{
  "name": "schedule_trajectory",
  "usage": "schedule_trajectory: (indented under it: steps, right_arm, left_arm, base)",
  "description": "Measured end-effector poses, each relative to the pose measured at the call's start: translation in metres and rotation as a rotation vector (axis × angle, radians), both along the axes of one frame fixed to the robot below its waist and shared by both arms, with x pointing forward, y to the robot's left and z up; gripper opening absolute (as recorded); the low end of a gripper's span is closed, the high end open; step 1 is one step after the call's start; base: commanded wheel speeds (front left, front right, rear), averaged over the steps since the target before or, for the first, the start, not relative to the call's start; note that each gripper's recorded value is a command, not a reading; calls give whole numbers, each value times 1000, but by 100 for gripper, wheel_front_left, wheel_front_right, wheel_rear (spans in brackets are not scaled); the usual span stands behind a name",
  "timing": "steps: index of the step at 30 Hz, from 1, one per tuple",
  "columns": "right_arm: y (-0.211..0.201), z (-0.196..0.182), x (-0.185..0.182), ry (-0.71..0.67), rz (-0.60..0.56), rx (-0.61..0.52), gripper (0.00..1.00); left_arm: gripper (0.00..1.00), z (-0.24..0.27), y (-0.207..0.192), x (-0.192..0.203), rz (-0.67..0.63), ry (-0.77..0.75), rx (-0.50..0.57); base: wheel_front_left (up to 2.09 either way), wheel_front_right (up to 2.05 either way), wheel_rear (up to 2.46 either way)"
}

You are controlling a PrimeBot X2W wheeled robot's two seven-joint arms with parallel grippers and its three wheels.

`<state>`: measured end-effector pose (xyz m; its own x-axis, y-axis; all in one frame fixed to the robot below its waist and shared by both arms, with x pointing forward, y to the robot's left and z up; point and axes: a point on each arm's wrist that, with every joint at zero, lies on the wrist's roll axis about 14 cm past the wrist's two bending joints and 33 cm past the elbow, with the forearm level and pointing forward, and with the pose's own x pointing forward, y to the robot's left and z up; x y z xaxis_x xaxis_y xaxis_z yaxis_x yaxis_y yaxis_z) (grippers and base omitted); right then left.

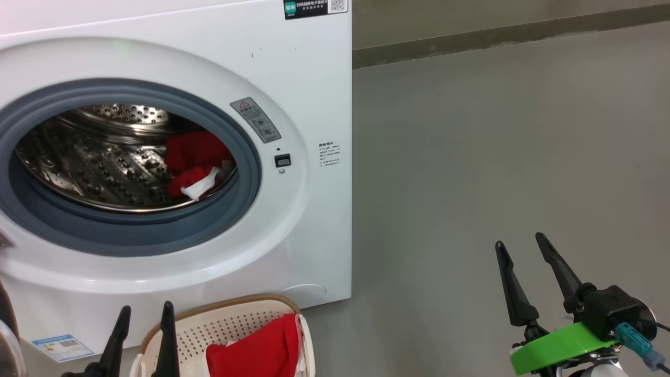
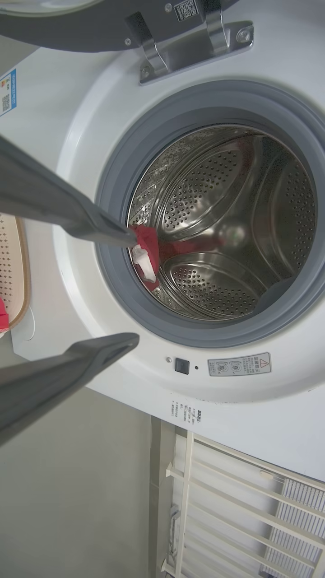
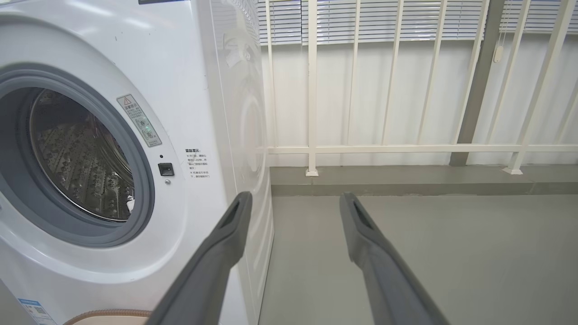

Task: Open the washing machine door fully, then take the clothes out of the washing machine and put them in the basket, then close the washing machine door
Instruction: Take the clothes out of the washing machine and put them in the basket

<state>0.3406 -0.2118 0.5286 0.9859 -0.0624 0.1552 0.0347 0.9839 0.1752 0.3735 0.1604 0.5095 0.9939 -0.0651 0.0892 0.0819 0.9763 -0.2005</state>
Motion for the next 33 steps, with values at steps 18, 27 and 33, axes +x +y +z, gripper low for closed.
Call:
schedule_trajectory:
  steps: [18, 27, 33]
  right_arm:
    - [11, -15, 25, 52, 36, -6, 100]
    - [13, -20, 60, 61, 54, -14, 100]
    - [14, -29, 83, 78, 71, -33, 100]
  left_arm:
    - [100, -6, 4, 57, 42, 48, -39]
    - [100, -11, 1, 117, 34, 69, -64]
    - [100, -25, -10, 160, 8, 108, -87]
  base:
    - [0, 0, 0]
    - [0, 0, 0]
    - [0, 0, 0]
